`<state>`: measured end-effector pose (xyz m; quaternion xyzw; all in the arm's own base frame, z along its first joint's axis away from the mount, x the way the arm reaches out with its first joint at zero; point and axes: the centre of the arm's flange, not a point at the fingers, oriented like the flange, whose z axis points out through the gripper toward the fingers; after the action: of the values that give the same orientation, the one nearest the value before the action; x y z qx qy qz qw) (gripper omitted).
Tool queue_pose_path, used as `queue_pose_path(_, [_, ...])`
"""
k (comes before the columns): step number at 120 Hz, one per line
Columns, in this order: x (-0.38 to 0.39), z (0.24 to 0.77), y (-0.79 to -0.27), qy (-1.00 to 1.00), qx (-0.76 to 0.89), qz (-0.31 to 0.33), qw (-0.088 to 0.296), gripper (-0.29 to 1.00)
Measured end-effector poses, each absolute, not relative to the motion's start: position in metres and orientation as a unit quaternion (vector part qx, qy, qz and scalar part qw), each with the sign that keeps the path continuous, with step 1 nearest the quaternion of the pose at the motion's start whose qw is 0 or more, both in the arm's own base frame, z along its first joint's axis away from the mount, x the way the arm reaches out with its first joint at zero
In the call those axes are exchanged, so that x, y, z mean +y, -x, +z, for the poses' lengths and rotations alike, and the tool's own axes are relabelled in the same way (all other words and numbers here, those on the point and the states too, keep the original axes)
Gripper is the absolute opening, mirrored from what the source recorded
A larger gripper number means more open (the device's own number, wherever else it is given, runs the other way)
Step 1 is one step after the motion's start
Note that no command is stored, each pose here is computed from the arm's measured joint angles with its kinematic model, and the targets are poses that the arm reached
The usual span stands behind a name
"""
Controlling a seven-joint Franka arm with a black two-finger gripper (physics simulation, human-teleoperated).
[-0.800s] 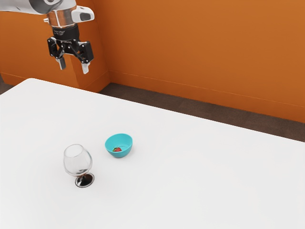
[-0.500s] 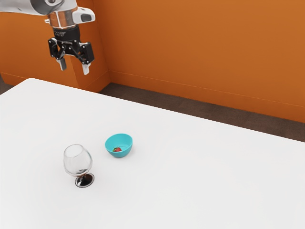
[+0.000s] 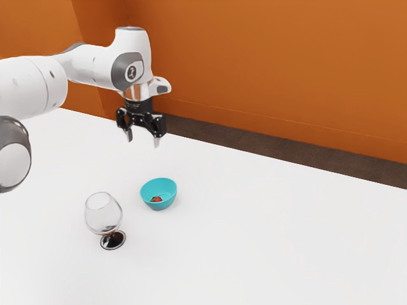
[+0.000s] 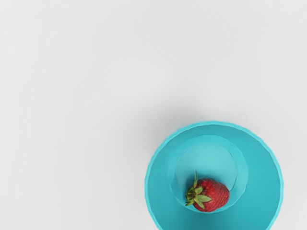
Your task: Take strawberry from the bowl
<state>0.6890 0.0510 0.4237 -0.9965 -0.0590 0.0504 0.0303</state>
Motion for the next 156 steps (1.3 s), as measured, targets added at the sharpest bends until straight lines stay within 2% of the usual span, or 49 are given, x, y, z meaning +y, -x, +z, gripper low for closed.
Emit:
queue_pose_path(18, [0.040, 0.422, -0.701, 0.989, -0.144, 0.023, 0.010, 0.68])
queue_pose_path(40, [0.050, 0.389, -0.689, 0.949, -0.312, 0.039, 0.008, 0.68])
queue_pose_path(68, [0.051, 0.349, -0.677, 0.879, -0.474, 0.042, -0.012, 0.68])
queue_pose_path(93, [0.046, 0.331, -0.667, 0.820, -0.570, 0.049, -0.006, 0.66])
queue_pose_path(156, [0.032, 0.288, -0.672, 0.726, -0.685, 0.058, 0.015, 0.49])
